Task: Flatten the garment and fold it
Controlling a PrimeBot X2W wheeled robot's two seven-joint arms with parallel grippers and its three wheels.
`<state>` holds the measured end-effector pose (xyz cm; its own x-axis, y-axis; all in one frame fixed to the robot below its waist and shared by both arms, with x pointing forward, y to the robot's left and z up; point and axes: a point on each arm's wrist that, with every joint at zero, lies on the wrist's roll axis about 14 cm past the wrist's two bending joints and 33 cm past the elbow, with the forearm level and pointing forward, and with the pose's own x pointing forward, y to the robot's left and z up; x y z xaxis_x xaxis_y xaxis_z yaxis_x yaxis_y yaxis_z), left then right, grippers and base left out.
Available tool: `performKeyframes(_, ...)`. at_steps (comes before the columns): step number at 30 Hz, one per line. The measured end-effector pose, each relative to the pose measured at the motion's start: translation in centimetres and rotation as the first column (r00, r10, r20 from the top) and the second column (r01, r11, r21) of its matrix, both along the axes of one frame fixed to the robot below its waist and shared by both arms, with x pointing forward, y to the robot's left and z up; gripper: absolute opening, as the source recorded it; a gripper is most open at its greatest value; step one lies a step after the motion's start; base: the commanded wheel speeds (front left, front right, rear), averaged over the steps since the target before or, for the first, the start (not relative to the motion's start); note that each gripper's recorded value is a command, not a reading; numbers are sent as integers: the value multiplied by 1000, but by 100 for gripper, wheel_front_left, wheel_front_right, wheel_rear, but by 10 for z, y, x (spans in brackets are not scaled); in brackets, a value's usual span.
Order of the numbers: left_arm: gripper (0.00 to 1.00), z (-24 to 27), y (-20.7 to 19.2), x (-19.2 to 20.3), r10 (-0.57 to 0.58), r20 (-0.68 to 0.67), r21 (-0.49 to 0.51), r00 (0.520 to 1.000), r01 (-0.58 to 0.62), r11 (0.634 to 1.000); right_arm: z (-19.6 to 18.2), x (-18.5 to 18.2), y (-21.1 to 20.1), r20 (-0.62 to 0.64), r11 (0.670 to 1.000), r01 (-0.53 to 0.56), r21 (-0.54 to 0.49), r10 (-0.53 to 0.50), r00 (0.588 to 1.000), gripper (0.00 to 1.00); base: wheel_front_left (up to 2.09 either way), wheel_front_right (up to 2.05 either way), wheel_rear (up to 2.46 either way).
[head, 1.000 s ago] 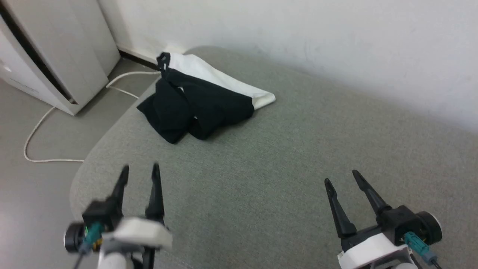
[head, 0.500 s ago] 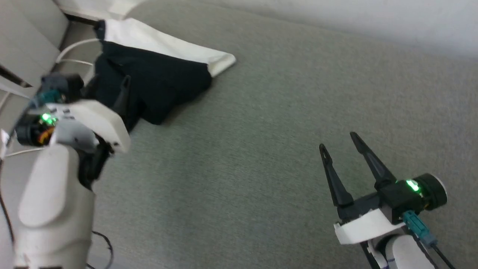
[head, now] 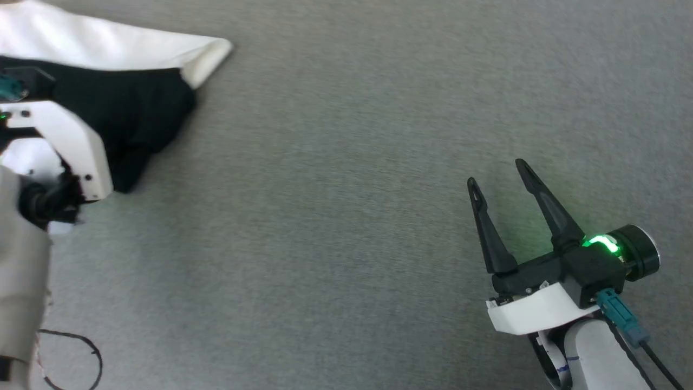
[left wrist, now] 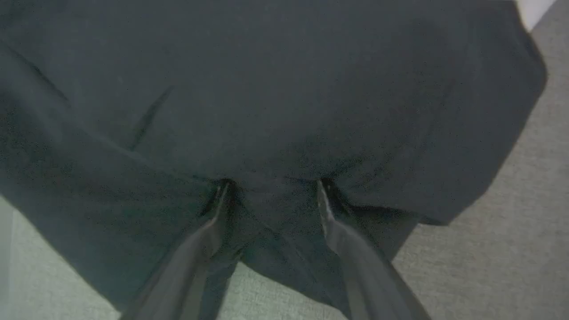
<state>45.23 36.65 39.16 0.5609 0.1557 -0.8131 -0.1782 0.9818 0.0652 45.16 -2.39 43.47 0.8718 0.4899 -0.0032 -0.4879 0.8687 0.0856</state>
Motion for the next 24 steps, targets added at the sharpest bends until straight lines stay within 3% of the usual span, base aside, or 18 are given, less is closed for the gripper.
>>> performKeyframes(4, 100, -17, 0, 3, 0, -84, -34, 996, -3, 999, -11, 0, -15, -33, 999, 40, -6, -41, 999, 100, 0, 0, 0)
performKeyframes(5, 27, -20, -2, 4, -1, -97, -47, 995, -3, 999, -13, 0, -18, -40, 999, 48, -10, -48, 998, 100, 0, 0, 0)
performKeyframes(6, 0, -21, -2, 6, -2, -100, -57, 995, -4, 998, -15, -1, -21, -45, 998, 55, -15, -56, 997, 100, 0, 0, 0)
performKeyframes(11, 0, -16, 0, 12, 6, -40, -73, 999, -9, 997, -16, -3, -28, -53, 997, 72, -22, -74, 996, 100, 0, 0, 0)
performKeyframes(16, 0, 9, 1, 22, 21, 143, -69, 989, -12, 998, -3, -7, -28, -33, 997, 73, -17, -73, 997, 100, 0, 0, 0)
performKeyframes(19, 0, 58, 5, 43, 8, 389, -28, 921, 3, 1000, 8, -12, -28, -17, 997, 73, -5, -73, 997, 100, 0, 0, 0)
performKeyframes(24, 0, 150, 6, 56, -90, 677, 95, 730, 35, 995, 26, -28, -30, 1, 997, 80, 11, -80, 997, 100, 0, 0, 0)
